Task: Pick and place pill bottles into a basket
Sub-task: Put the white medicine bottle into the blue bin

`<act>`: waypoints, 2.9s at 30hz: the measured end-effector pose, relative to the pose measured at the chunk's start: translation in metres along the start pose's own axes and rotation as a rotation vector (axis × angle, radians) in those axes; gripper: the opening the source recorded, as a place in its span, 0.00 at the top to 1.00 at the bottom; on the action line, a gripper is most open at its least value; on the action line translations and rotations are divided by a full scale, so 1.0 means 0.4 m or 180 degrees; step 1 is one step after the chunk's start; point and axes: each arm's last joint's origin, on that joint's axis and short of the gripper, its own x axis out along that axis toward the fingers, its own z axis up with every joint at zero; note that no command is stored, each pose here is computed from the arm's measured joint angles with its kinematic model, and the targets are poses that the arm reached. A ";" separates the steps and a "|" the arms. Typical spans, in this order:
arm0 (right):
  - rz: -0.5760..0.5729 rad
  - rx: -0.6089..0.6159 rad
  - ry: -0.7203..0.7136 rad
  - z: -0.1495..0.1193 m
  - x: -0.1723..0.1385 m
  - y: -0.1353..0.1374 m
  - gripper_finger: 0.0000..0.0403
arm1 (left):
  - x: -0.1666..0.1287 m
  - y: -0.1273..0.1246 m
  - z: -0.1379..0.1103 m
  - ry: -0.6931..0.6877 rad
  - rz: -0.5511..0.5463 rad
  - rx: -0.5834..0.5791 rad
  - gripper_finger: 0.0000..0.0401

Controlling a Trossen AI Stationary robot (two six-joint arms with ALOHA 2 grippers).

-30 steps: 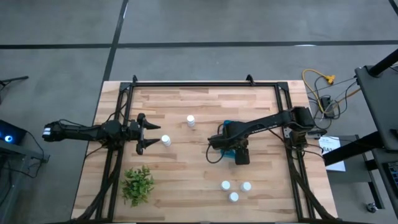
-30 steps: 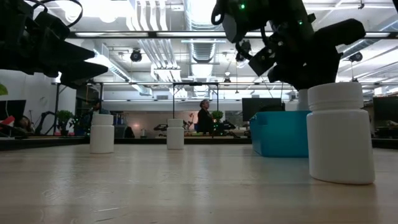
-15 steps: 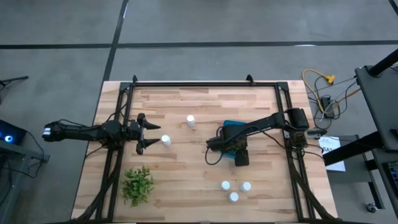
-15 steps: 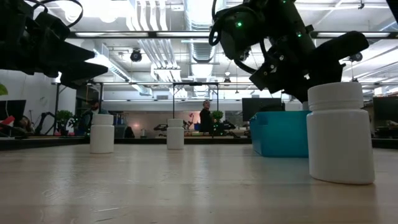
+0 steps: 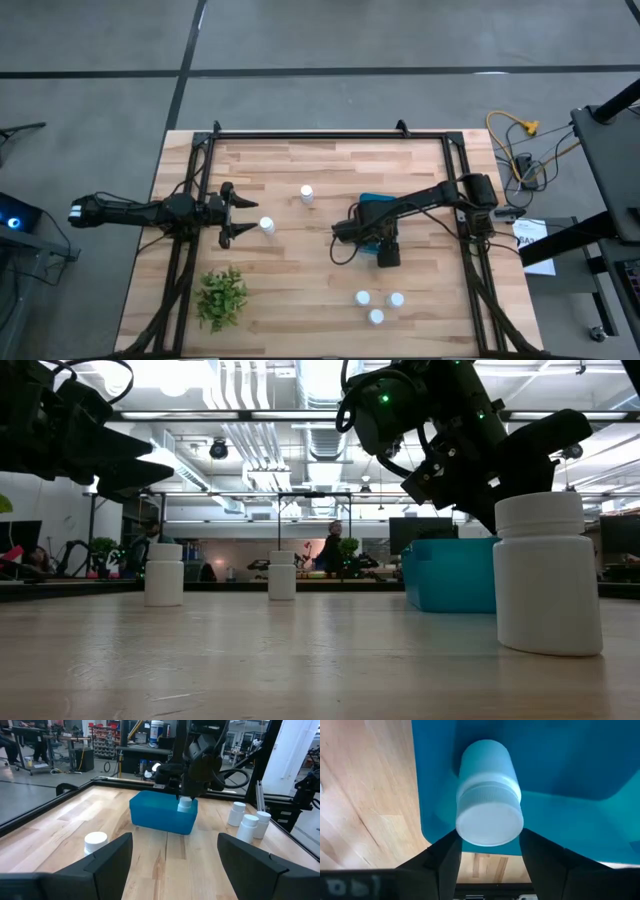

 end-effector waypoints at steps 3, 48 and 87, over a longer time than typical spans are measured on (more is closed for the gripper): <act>0.0023 0.0056 -0.0059 -0.004 -0.013 0.000 0.52 | 0.000 0.000 0.000 -0.0003 -0.0001 -0.0002 0.32; 0.0243 -0.1932 -0.1687 -0.316 -0.218 0.262 0.16 | 0.000 0.000 0.000 -0.0003 0.0002 0.0000 0.32; -0.0026 -0.2003 -0.1622 -0.146 -0.017 0.392 0.19 | 0.001 0.000 -0.001 0.0016 0.0002 0.0002 0.32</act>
